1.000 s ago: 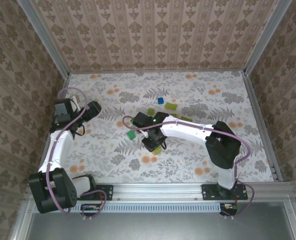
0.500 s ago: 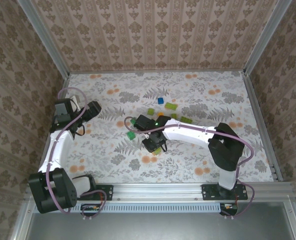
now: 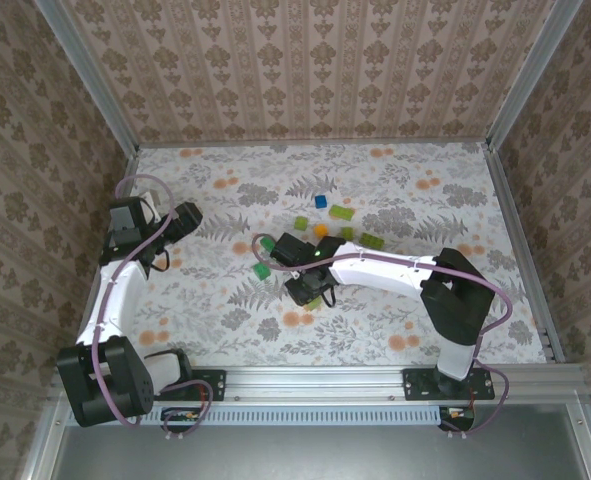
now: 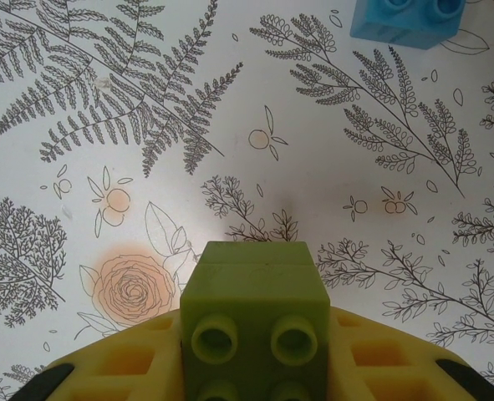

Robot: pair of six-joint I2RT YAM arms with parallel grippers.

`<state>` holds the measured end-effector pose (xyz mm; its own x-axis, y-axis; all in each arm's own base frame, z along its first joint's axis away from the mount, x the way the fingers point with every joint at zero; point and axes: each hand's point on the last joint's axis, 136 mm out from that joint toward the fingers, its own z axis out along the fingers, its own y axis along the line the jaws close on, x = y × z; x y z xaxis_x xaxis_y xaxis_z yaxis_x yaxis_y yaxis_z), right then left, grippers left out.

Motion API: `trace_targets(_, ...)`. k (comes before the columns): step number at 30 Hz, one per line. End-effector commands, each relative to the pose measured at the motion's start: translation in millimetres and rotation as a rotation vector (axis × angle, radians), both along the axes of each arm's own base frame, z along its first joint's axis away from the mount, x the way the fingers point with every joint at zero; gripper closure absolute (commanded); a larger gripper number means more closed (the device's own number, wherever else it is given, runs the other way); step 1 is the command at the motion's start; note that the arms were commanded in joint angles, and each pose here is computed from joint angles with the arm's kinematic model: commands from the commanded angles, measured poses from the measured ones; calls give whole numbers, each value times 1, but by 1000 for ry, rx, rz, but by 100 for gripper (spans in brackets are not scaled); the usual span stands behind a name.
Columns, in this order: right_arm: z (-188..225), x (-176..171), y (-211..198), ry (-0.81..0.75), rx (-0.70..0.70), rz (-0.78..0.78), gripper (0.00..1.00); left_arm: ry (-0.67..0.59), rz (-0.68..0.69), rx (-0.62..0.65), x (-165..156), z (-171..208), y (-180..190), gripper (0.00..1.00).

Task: Assemble a carrot with lego

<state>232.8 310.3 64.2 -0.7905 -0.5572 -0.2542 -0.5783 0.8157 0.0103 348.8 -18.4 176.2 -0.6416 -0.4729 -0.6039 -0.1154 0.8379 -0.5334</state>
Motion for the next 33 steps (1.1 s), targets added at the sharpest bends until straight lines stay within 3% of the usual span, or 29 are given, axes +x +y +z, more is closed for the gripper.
trace_targets(1,-47,-31,-44,142,-228,30,69,-47,-17,22,4,18,-2,0)
trace_targets(12,12,-4,-48,46,-120,-9,70,-48,-18,23,3,19,-2,0)
trace_targets(33,5,5,-44,42,21,-62,69,-46,-20,20,4,18,-3,0)
